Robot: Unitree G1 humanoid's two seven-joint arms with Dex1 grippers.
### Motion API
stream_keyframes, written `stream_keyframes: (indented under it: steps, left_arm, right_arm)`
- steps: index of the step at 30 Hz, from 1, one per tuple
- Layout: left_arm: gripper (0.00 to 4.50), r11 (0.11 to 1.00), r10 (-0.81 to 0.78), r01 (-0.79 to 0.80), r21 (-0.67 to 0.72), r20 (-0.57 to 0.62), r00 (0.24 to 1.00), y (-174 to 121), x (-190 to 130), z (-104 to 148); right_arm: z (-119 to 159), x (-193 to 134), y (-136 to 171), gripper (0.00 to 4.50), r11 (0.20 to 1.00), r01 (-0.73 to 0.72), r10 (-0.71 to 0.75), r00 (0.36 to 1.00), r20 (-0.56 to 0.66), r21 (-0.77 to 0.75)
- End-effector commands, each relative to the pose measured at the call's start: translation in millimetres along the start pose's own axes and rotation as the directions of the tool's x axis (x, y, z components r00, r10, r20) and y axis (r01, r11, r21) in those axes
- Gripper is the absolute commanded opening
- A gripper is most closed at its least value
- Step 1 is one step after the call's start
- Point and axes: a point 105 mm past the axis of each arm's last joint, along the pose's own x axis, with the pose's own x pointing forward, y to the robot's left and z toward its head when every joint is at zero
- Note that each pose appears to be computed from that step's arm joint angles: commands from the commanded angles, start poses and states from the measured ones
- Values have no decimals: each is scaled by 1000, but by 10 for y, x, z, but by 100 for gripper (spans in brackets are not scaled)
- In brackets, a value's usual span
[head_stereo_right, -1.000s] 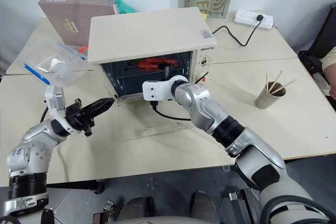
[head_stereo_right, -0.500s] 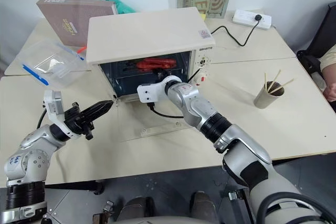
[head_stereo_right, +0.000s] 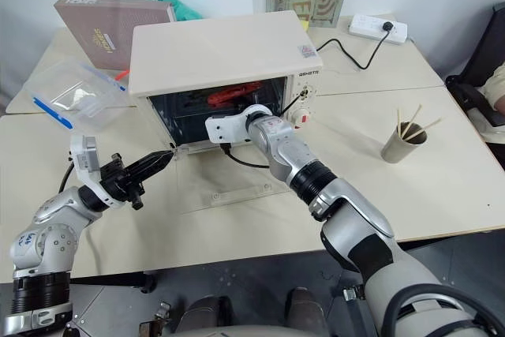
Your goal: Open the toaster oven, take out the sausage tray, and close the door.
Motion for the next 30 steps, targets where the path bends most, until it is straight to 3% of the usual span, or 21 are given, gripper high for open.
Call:
stream_keyframes:
  steps: [1, 2, 9, 22, 30]
  left_arm:
    - [0, 999, -11, 10, 31, 27, 1000, -16, 14, 106]
    - [0, 999, -10, 9, 31, 27, 1000, -15, 12, 105]
    - [0, 1000, 0, -1, 28, 26, 1000, 0, 12, 101]
    - [0, 1000, 26, -26, -18, 0, 1000, 65, 44, 86]
    - [0, 985, 140, -146, -93, -67, 988, 206, -90, 72]
  right_arm:
    - [64, -18, -157, 26, 999, 47, -47, 999, 15, 1]
    - [70, -22, -161, 1, 999, 49, -49, 999, 16, 1]
    - [150, -129, -179, 1, 996, 87, -88, 995, 44, 19]
    - [164, -395, 57, 1, 992, 122, -116, 984, 135, -36]
    - [161, -720, 207, 1, 992, 114, -103, 981, 167, -55]
